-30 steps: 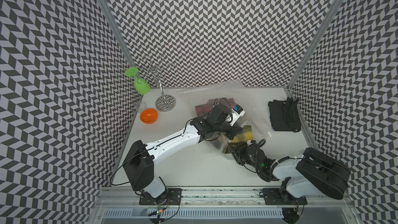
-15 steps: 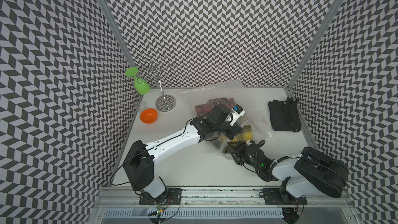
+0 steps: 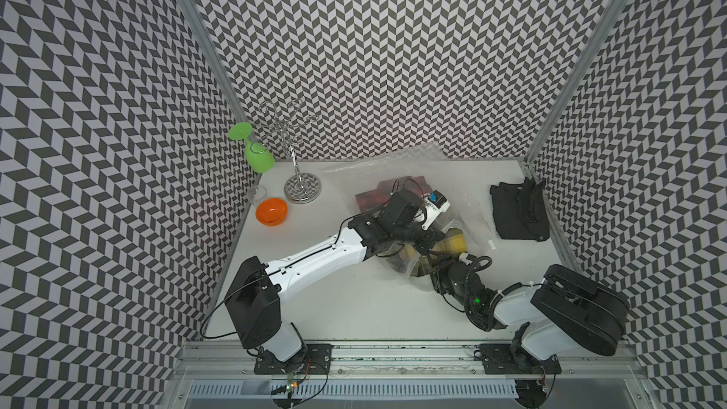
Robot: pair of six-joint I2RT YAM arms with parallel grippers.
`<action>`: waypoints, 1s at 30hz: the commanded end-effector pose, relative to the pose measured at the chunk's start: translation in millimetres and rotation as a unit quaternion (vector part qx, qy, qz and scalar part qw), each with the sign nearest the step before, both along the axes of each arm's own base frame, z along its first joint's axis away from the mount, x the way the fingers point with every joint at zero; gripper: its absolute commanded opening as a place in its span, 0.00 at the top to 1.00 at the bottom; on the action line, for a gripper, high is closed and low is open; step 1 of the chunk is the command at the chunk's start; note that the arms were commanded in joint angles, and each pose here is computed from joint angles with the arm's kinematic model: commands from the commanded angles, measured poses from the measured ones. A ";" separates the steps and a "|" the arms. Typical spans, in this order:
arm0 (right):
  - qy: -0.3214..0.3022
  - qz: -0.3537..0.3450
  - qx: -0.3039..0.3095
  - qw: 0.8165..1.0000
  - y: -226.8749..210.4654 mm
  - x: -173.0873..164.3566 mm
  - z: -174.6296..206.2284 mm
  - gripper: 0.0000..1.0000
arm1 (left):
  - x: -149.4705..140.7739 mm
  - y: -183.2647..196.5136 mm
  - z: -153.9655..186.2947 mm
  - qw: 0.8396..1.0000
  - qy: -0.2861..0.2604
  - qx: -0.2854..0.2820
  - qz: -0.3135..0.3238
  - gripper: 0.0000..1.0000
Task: Place the folded shirt into the vacuum bag
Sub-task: Place the shirt in the vacuum bag.
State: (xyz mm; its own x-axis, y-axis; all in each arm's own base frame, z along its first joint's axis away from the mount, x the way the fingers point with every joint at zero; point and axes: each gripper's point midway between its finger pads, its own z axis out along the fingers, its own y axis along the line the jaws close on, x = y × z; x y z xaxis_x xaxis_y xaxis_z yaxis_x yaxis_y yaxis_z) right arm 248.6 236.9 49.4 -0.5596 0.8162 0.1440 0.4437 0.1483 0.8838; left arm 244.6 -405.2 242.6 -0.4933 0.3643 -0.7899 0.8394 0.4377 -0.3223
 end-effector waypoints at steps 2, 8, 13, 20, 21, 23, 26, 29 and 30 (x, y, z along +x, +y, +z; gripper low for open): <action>-0.020 -0.075 -0.028 0.997 -30.2 12.9 -10.0 0.26 | -11.9 -12.0 20.0 0.999 -0.010 -0.023 -0.029 1.00; -0.101 -0.128 -0.074 0.984 -46.6 40.8 16.9 0.34 | -11.4 -12.0 19.3 0.999 -0.011 -0.020 -0.030 1.00; -0.149 -0.116 -0.093 0.978 -36.8 58.1 33.8 0.44 | -11.2 -12.3 19.1 0.999 -0.012 -0.020 -0.030 1.00; -0.198 -0.085 -0.081 0.973 -34.0 79.3 47.3 0.77 | -12.9 -10.2 14.0 0.999 -0.010 -0.014 -0.031 1.00; -0.212 -0.078 -0.078 0.971 -32.5 82.0 55.6 0.82 | -13.0 -9.6 11.9 0.999 -0.009 -0.012 -0.030 1.00; -0.243 -0.065 -0.087 0.964 -28.4 88.6 72.8 0.90 | -12.4 -9.3 6.9 1.000 -0.007 -0.008 -0.029 1.00; -0.297 -0.038 -0.104 0.949 -17.9 98.6 103.8 0.95 | -12.2 -10.7 4.2 1.000 -0.004 -0.009 -0.030 1.00; -0.375 0.000 -0.105 0.921 -6.0 100.1 148.3 0.96 | -11.2 -10.7 4.4 1.000 -0.006 -0.010 -0.028 1.00; -0.398 0.010 -0.109 0.911 -2.9 97.5 160.7 0.96 | -11.2 -10.6 4.0 1.000 -0.007 -0.009 -0.028 1.00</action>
